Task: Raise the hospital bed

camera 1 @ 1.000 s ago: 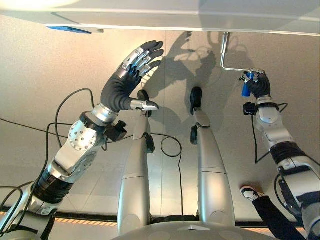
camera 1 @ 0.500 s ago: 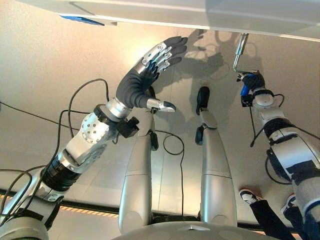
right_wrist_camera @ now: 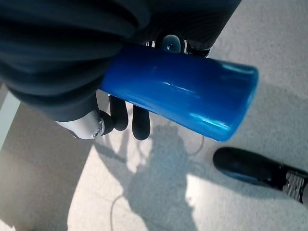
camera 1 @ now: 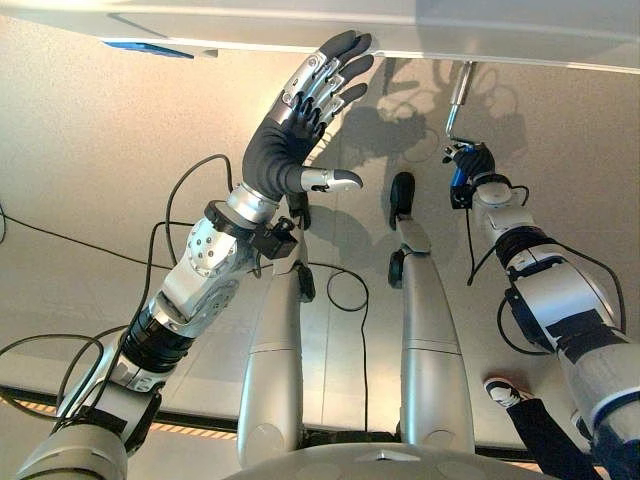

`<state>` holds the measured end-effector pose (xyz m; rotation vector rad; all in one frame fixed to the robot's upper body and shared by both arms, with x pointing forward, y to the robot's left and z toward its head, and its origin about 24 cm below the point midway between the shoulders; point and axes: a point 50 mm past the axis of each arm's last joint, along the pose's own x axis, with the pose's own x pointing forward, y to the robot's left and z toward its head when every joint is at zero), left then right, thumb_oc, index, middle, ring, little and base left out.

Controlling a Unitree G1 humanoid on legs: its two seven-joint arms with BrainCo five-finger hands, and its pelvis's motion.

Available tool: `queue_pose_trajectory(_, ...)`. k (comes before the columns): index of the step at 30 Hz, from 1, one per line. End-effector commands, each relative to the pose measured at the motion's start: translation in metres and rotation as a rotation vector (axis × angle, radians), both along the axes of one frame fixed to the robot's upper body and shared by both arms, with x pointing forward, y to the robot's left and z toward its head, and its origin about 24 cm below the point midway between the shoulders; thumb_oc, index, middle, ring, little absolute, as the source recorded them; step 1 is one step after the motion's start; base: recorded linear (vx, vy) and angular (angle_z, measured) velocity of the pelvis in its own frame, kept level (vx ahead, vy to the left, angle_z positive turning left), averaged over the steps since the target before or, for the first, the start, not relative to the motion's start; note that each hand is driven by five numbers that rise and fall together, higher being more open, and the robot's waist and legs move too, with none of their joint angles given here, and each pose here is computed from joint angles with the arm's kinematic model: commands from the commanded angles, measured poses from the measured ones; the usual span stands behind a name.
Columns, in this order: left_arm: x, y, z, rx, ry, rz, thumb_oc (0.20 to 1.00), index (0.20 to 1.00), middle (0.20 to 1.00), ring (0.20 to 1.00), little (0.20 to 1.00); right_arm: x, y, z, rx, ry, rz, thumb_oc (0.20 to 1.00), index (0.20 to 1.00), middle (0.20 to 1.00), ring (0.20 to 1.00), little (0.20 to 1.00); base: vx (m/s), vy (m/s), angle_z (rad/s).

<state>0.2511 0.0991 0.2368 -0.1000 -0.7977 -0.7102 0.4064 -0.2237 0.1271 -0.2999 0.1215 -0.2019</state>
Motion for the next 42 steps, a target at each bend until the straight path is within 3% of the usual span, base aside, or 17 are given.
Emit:
queue_pose_trajectory(1, -0.012, 0.001, 0.012, -0.046, -0.089, 0.0, 1.0, 1.0, 1.0, 1.0, 1.0, -0.021, 0.108, -0.076, 0.057, 0.238, 0.324, 0.2, 0.2, 0.2, 0.2, 0.2, -0.01, 0.012, -0.03)
queue_pose_trajectory(4, -0.013, 0.001, 0.013, -0.048, -0.092, 0.004, 1.0, 1.0, 1.0, 1.0, 1.0, -0.024, 0.126, -0.075, 0.138, 0.22, 0.371, 0.2, 0.2, 0.2, 0.2, 0.2, -0.01, 0.008, -0.02)
queue_pose_trajectory(20, -0.014, 0.005, 0.011, -0.055, -0.092, 0.014, 1.0, 1.0, 1.0, 1.0, 1.0, -0.039, 0.216, -0.04, -0.017, 0.062, 0.768, 0.2, 0.2, 0.2, 0.2, 0.2, 0.0, 0.001, -0.01)
queue_pose_trajectory(27, -0.015, 0.006, 0.011, -0.066, -0.095, 0.018, 1.0, 1.0, 1.0, 1.0, 1.0, -0.045, 0.232, -0.031, -0.044, 0.014, 0.834, 0.2, 0.2, 0.2, 0.2, 0.2, 0.0, 0.02, 0.0)
queue_pose_trajectory(31, -0.015, 0.009, 0.01, -0.062, -0.093, 0.038, 1.0, 1.0, 1.0, 1.0, 1.0, -0.03, 0.201, -0.033, -0.003, 0.022, 0.653, 0.2, 0.2, 0.2, 0.2, 0.2, 0.0, 0.033, 0.0)
queue_pose_trajectory(32, -0.016, 0.01, 0.011, -0.062, -0.091, 0.029, 1.0, 1.0, 1.0, 1.0, 1.0, -0.017, 0.17, -0.031, 0.041, 0.027, 0.504, 0.2, 0.2, 0.2, 0.2, 0.2, 0.0, 0.0, 0.0)
queue_pose_trajectory(35, -0.017, 0.006, 0.011, -0.046, -0.087, 0.001, 1.0, 1.0, 1.0, 1.0, 1.0, -0.006, 0.122, -0.028, 0.046, 0.029, 0.329, 0.2, 0.2, 0.2, 0.2, 0.2, 0.0, 0.0, 0.0)
queue_pose_trajectory(36, -0.017, 0.006, 0.011, -0.046, -0.087, 0.0, 1.0, 1.0, 1.0, 1.0, 1.0, -0.006, 0.122, -0.028, 0.046, 0.029, 0.329, 0.2, 0.2, 0.2, 0.2, 0.2, -0.01, 0.022, 0.05)
queue_pose_trajectory(37, -0.018, 0.003, 0.008, -0.047, -0.071, -0.026, 1.0, 1.0, 1.0, 1.0, 1.0, -0.002, 0.091, -0.027, 0.044, 0.035, 0.235, 0.2, 0.2, 0.2, 0.2, 0.2, -0.01, 0.023, 0.06)
queue_pose_trajectory(42, -0.016, -0.002, 0.005, -0.03, -0.058, -0.038, 1.0, 1.0, 1.0, 1.0, 1.0, -0.002, 0.055, -0.025, 0.041, 0.039, 0.137, 0.2, 0.2, 0.2, 0.2, 0.2, 0.0, 0.044, 0.06)
